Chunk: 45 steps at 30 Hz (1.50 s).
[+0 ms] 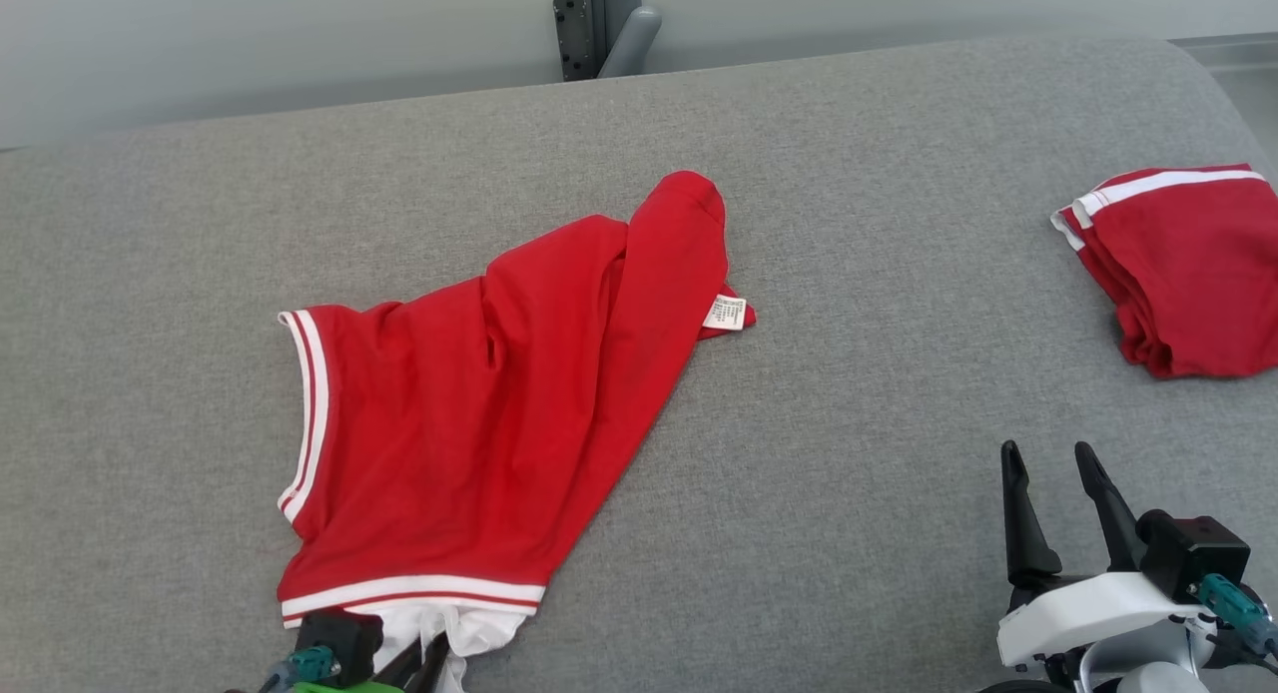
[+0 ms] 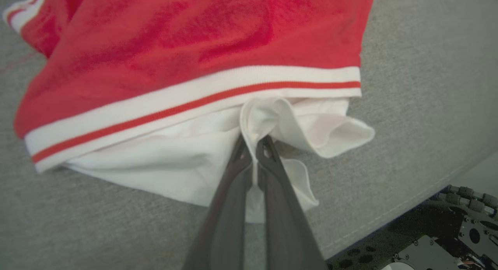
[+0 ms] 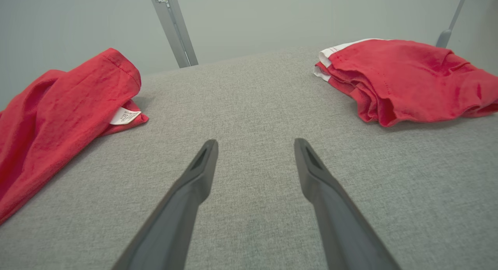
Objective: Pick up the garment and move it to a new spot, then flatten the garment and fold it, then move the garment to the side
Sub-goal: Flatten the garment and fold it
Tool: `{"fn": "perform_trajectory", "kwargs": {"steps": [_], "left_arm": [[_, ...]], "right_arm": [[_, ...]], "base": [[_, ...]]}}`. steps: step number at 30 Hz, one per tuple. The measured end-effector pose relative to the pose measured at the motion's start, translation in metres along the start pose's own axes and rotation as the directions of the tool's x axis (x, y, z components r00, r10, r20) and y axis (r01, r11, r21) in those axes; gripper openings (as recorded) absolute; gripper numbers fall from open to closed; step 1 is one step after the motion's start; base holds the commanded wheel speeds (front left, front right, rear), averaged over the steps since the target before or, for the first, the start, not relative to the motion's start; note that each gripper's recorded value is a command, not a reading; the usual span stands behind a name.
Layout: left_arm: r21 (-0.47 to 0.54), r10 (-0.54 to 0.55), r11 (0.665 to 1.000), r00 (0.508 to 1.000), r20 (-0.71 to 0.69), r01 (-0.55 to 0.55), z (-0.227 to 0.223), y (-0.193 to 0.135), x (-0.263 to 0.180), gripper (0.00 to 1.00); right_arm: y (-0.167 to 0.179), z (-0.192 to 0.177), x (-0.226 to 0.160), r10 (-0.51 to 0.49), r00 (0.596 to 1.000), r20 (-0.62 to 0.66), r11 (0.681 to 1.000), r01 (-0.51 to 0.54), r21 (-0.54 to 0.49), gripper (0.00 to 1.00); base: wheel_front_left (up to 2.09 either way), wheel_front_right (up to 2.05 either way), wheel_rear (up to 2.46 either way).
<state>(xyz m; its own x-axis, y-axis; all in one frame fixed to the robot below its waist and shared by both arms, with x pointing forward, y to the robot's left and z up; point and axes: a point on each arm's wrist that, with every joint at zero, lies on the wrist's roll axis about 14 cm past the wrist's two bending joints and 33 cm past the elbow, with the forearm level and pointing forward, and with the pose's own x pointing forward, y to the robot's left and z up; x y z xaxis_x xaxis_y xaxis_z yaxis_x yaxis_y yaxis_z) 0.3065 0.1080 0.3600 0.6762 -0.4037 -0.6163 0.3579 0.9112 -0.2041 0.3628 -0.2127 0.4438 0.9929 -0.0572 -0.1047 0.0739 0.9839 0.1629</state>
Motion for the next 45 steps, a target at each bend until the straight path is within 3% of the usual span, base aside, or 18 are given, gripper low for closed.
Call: {"fn": "perform_trajectory", "kwargs": {"steps": [1,4,9,16,19,20,31,35,45], "left_arm": [[-0.036,0.007,0.999,1.000,0.012,-0.007,0.003,0.001,0.001,1.00],[-0.141,-0.018,0.990,1.000,0.005,0.018,0.005,-0.006,0.000,1.00],[-0.179,-0.078,0.981,0.997,-0.029,0.071,0.011,-0.012,-0.018,1.00],[-0.025,-0.187,0.981,0.967,0.171,0.194,0.110,-0.033,-0.028,1.00],[0.120,-0.243,0.968,0.936,0.254,0.219,0.166,-0.048,-0.004,1.00],[0.125,-0.257,0.965,0.931,0.260,0.231,0.176,-0.056,0.007,1.00],[0.305,-0.344,0.907,0.929,0.137,0.291,0.212,-0.117,0.124,1.00],[0.329,-0.333,0.899,0.939,0.082,0.290,0.207,-0.120,0.152,1.00],[0.379,-0.263,0.904,0.956,0.133,0.196,0.227,-0.106,0.180,1.00]], "right_arm": [[0.002,0.001,0.000,0.005,1.000,0.003,1.000,-0.005,0.000,1.00],[-0.001,0.001,-0.003,-0.003,1.000,0.004,1.000,0.003,0.000,1.00],[-0.015,0.001,-0.014,-0.048,0.999,0.003,0.999,0.048,0.000,1.00],[-0.029,0.002,-0.021,-0.095,0.995,0.005,0.995,0.095,0.007,1.00],[-0.032,0.005,-0.016,-0.104,0.995,0.013,0.995,0.104,0.012,1.00],[-0.032,0.006,-0.014,-0.107,0.994,0.014,0.994,0.107,0.016,1.00],[-0.062,-0.005,-0.025,-0.211,0.977,-0.027,0.977,0.212,0.034,1.00],[-0.072,-0.007,-0.032,-0.247,0.968,-0.038,0.968,0.248,0.031,1.00],[-0.082,-0.005,-0.040,-0.282,0.959,-0.035,0.959,0.283,0.027,1.00]], "base": [[0.00,0.00,0.00],[0.00,0.00,0.00],[0.00,0.00,0.00],[0.00,0.00,0.00],[0.00,0.00,0.00],[0.00,0.00,0.00],[0.00,0.00,0.00],[0.00,0.00,0.00],[0.00,0.00,0.00]]}}
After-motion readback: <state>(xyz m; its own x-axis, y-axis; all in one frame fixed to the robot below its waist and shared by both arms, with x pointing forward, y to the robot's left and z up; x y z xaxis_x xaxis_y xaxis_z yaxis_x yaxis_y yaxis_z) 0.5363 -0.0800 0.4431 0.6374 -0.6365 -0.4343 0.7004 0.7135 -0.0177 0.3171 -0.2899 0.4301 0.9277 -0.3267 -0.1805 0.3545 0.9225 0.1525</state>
